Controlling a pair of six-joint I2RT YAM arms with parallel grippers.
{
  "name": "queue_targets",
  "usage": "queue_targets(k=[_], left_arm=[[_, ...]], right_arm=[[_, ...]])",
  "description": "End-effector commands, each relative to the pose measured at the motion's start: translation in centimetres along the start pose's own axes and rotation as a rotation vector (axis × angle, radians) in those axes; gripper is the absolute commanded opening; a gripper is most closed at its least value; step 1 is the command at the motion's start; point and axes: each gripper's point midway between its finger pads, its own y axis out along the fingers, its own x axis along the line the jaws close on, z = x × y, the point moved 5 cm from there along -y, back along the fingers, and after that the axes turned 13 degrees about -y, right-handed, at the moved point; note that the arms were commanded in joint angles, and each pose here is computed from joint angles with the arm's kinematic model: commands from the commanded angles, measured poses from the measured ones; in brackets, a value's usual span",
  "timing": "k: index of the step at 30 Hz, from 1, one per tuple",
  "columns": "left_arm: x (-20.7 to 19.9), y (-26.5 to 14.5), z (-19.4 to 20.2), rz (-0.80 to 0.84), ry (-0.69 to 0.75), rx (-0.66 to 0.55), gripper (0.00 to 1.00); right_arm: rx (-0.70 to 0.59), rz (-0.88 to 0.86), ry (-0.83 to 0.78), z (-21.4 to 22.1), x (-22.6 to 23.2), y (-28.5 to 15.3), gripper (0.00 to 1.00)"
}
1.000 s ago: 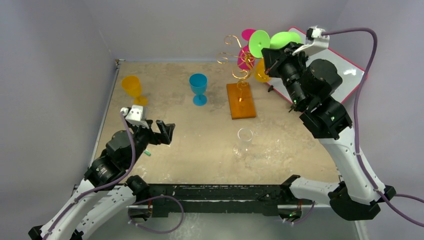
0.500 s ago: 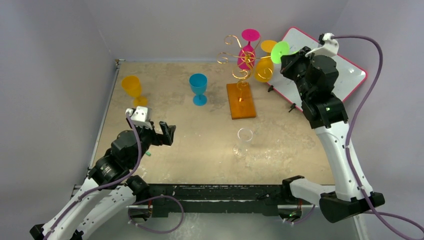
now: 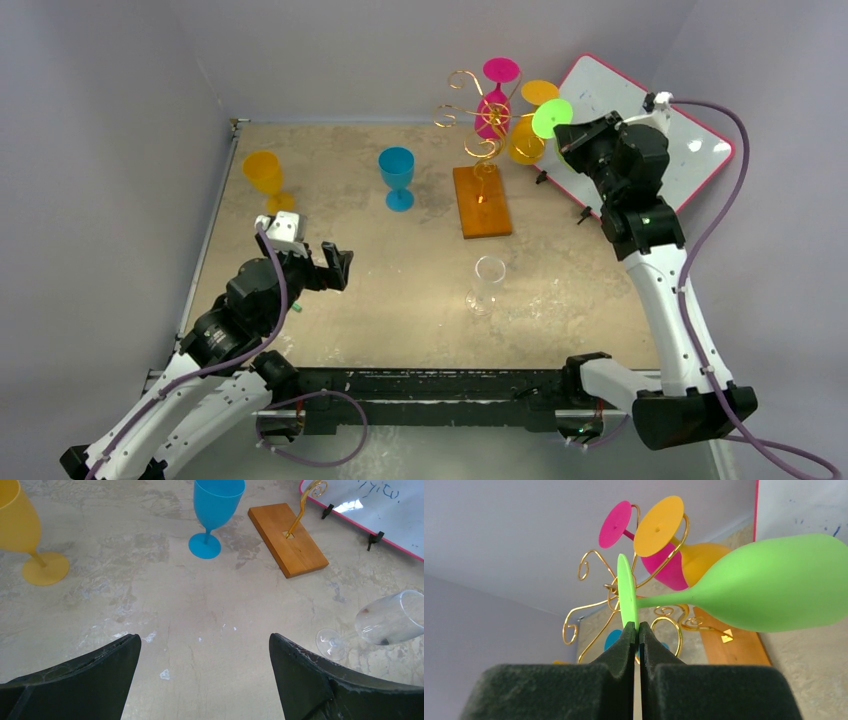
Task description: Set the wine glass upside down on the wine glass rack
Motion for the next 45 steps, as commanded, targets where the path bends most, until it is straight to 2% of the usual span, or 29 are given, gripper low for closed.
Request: queue_targets(k=[1,13,45], left_arm=[[-0.5,0.2,-0.9,0.018,-0.014,-0.044,1.0],[-0.7,0.2,-1.0,0.023,-0.028,-0.046,1.0],[0.0,0.0,-0.6,0.001,-0.021,-0.052,1.0]], right_arm=[[-0.058,-0.124,0.115,-1.6,1.8,-0.8,0.0],[0.001,-0.172,0.168,0.4,1.6,0.3,0.0],[0.137,-0.261,0.188,3.0,2.0,1.7,0.0]])
